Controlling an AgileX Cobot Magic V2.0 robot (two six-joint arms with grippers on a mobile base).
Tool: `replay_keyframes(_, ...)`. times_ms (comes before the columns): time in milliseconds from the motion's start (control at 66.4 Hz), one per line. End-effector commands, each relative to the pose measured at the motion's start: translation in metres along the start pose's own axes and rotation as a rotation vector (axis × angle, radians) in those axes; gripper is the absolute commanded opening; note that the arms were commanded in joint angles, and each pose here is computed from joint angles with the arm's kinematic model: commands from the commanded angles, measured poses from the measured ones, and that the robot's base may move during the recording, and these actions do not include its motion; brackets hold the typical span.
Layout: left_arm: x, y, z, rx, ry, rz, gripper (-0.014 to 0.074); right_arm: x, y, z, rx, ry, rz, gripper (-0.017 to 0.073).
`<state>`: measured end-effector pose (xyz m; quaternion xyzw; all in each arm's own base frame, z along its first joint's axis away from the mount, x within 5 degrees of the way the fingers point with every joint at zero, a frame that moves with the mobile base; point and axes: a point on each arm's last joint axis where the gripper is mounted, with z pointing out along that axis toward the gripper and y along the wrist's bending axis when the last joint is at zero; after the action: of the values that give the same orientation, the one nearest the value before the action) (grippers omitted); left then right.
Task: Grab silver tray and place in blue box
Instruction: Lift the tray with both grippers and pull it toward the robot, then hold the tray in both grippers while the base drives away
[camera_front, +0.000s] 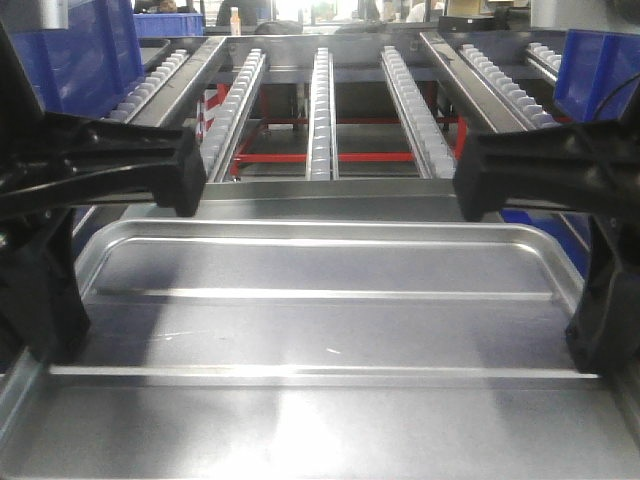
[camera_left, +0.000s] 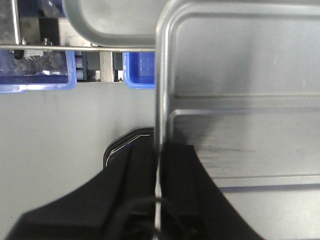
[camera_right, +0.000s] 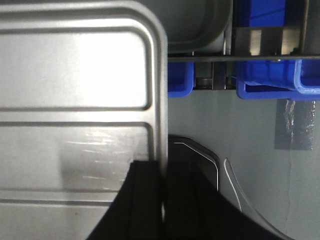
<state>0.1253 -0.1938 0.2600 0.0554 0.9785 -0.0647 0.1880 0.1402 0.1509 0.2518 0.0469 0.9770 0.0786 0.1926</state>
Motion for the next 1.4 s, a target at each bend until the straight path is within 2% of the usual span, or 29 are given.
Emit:
replay_keyframes(0, -0.0034, -0.0014, -0.0130, 0.035, -0.045, 0.022, -0.0015, -0.0084, 0.0016, -0.0110, -0.038, -0.069, -0.018, 0.0060)
replay_keyframes(648, -0.0020, -0.0009, -0.0129, 0.030, -0.029, 0.012, -0.0015, -0.0085, 0.0019, -0.0111, -0.041, -0.070, -0.018, 0.0059)
replay_keyframes(829, -0.0006, 0.0039, -0.0125, -0.027, -0.013, 0.023, -0.0015, -0.0085, 0.0019, -0.0111, -0.041, -0.070, -0.018, 0.0059)
replay_keyframes(1386, -0.0002, 0.0048, -0.0125, -0.036, -0.008, 0.023, -0.0015, -0.0085, 0.0019, -0.0111, -0.041, -0.070, -0.018, 0.0059)
